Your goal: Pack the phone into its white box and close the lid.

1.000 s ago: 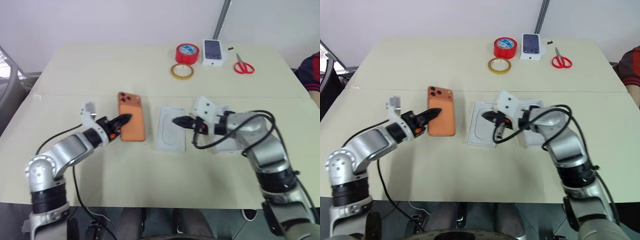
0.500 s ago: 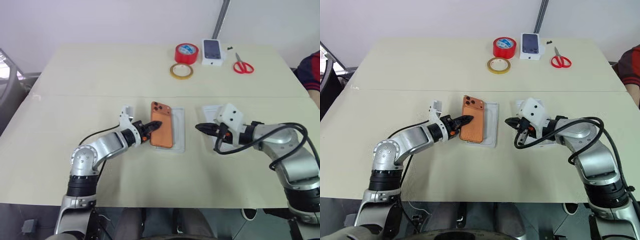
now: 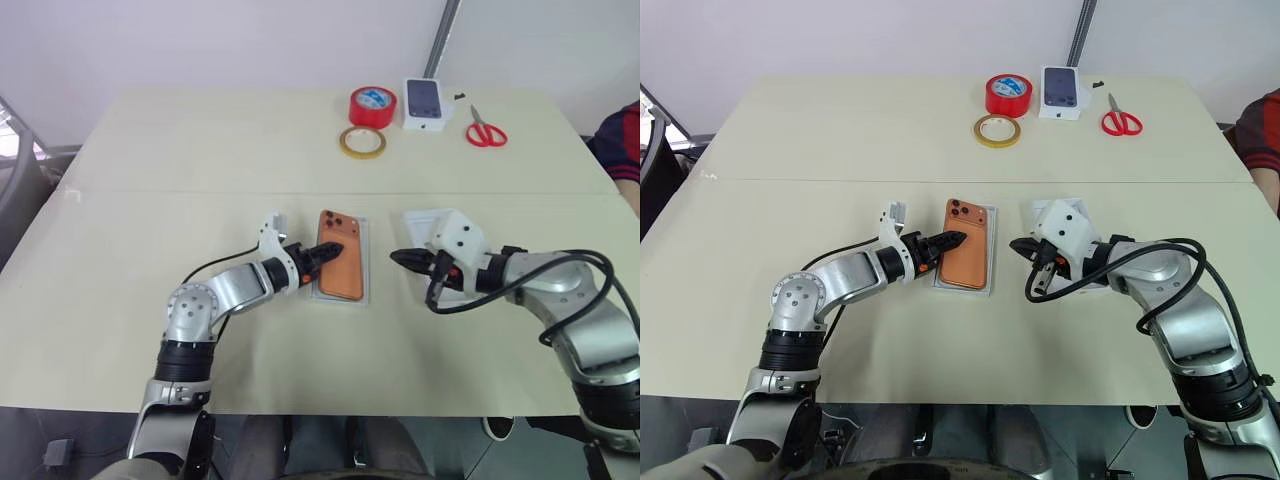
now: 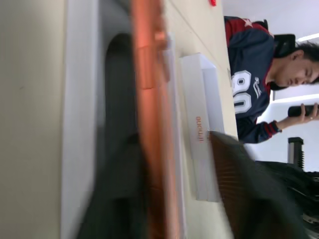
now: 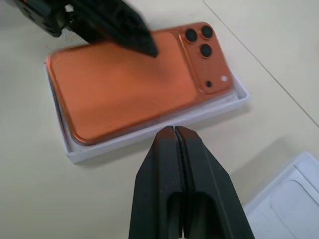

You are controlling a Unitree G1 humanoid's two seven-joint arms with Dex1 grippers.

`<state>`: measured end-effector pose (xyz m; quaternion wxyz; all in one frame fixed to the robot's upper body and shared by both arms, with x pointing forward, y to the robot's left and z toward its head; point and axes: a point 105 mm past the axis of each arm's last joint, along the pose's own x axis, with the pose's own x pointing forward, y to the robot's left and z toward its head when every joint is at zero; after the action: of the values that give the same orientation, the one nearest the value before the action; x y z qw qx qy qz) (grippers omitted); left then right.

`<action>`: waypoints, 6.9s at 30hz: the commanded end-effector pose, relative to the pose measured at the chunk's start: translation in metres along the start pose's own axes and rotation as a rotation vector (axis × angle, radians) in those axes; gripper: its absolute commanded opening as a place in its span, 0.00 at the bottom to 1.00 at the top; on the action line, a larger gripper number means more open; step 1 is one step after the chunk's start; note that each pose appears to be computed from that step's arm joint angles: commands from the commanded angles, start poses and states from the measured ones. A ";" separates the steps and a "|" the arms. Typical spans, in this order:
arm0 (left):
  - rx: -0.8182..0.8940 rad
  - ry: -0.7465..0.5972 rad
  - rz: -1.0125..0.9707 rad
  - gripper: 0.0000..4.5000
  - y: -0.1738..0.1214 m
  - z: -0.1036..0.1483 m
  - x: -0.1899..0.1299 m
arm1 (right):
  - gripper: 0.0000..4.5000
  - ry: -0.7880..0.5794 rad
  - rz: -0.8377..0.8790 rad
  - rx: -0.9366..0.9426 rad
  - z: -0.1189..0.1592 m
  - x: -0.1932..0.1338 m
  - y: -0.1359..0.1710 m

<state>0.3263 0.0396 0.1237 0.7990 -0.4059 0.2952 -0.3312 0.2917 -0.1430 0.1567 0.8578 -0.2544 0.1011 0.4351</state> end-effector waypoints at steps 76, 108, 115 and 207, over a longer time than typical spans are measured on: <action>1.073 0.293 -0.130 0.01 -0.020 -0.026 0.027 | 0.00 0.462 -0.132 -0.156 -0.049 -0.077 -0.017; 1.276 0.151 -0.359 0.00 -0.036 -0.028 -0.036 | 0.63 0.507 -0.306 0.470 -0.070 -0.049 -0.055; 1.271 0.165 -0.367 0.00 -0.034 -0.032 -0.032 | 0.45 0.534 -0.310 0.538 -0.064 -0.033 -0.064; 1.186 0.264 -0.411 0.00 -0.050 -0.059 0.032 | 0.01 0.355 -0.152 0.021 -0.033 -0.049 -0.024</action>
<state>0.2985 -0.0210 0.1097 0.7854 0.1026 0.1127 -0.6000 0.2867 -0.2136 0.1459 0.8634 -0.3103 0.2572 0.3036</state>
